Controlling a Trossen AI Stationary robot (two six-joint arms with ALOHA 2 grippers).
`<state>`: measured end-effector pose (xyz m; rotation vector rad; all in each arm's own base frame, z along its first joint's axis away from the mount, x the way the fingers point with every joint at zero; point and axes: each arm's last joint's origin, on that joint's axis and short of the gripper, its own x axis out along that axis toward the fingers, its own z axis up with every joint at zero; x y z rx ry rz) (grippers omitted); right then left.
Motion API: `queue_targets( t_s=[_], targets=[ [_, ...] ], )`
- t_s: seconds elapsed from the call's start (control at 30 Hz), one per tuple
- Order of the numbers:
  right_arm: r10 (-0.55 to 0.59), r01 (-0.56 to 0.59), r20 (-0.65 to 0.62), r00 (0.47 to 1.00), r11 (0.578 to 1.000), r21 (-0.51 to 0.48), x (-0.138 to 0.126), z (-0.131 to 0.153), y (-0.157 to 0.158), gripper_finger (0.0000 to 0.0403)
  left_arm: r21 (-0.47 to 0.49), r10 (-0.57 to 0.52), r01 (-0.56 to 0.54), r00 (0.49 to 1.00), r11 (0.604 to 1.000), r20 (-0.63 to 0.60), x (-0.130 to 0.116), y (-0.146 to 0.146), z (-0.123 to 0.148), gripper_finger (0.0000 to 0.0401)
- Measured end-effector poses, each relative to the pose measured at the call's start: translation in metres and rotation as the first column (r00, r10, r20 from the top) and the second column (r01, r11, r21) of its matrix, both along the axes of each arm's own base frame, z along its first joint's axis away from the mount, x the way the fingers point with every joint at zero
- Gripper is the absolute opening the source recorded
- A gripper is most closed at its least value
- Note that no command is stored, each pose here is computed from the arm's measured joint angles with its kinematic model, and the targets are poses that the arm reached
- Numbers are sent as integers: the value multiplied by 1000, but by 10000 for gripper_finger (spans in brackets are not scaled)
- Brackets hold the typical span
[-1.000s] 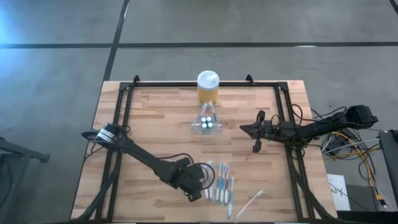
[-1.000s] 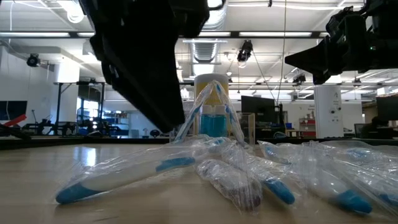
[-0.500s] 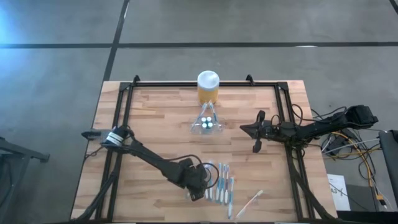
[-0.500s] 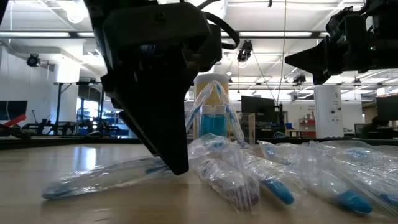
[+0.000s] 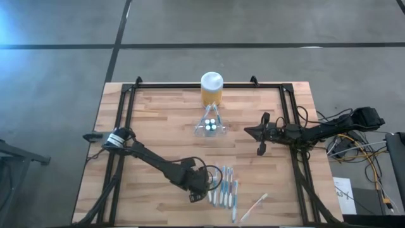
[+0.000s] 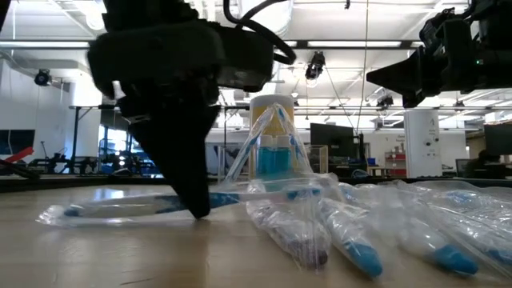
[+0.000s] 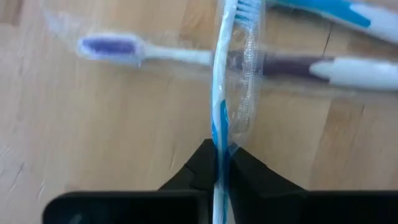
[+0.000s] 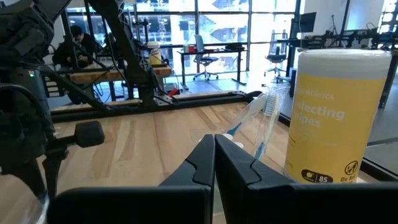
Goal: Pick & Place toothbrushing station
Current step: Put the blue toothbrush into the left of the transparent organizer
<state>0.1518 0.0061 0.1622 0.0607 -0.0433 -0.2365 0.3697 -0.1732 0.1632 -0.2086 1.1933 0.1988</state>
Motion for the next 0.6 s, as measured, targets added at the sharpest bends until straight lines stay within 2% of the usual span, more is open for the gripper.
queue_targets(
  t_s=[0.2,0.4,0.6],
  targets=[
    [0,0,0,1000,1000,0,0,0,0,8,71,9,-9,1000,997,6,-13,5,24,16],
    [1,-1,0,1000,1000,-1,0,0,0,8,234,-24,-14,987,972,159,-38,4,75,16],
    [2,-2,0,1000,1000,-1,0,0,0,8,348,-89,-33,940,937,329,-75,15,120,17]
  ],
)
